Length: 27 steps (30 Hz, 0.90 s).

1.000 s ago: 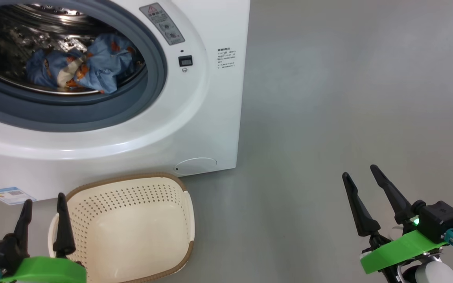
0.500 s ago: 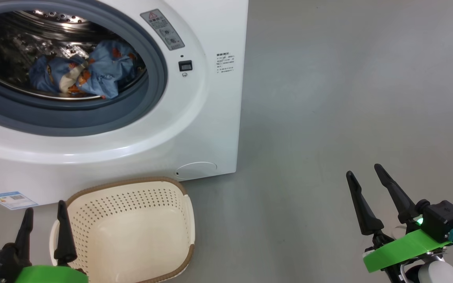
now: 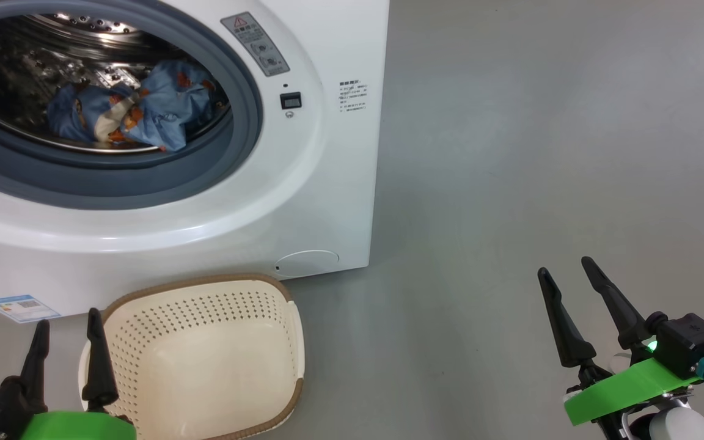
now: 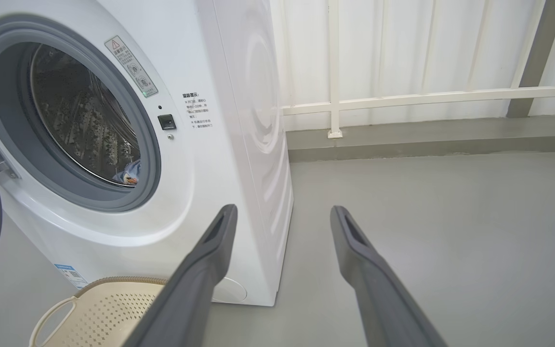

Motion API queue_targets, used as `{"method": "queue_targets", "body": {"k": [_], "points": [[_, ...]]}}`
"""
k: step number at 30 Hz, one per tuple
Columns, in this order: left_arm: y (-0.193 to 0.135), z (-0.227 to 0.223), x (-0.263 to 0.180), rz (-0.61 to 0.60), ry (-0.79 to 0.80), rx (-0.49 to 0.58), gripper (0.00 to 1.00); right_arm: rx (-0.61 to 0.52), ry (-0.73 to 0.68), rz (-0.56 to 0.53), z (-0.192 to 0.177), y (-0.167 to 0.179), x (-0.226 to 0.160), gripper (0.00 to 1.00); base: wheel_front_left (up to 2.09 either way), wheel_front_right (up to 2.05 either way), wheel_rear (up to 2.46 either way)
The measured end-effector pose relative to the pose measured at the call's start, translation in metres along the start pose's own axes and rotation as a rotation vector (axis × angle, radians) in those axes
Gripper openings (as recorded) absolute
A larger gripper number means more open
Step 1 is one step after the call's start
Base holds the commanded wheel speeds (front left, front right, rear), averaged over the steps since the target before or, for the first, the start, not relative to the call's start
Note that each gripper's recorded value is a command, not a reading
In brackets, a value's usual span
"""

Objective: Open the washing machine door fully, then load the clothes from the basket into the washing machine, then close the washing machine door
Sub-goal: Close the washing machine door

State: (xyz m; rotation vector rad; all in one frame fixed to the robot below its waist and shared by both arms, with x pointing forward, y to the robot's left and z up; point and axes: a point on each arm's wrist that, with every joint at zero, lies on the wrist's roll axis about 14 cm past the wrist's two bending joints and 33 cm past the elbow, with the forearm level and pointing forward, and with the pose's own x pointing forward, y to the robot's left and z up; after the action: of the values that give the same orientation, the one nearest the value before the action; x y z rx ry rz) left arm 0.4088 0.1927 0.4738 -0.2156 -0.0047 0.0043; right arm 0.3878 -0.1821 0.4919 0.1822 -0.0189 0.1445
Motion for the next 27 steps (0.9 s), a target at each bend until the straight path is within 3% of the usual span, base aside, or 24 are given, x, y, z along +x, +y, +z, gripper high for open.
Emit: {"method": "queue_targets", "body": {"k": [27], "points": [[0.0018, 0.0051, -0.0008, 0.006, -0.016, 0.001, 1.00, 0.004, 0.004, 0.010, -0.0021, 0.0031, 0.0031, 1.00, -0.16, 0.16, 0.00]]}}
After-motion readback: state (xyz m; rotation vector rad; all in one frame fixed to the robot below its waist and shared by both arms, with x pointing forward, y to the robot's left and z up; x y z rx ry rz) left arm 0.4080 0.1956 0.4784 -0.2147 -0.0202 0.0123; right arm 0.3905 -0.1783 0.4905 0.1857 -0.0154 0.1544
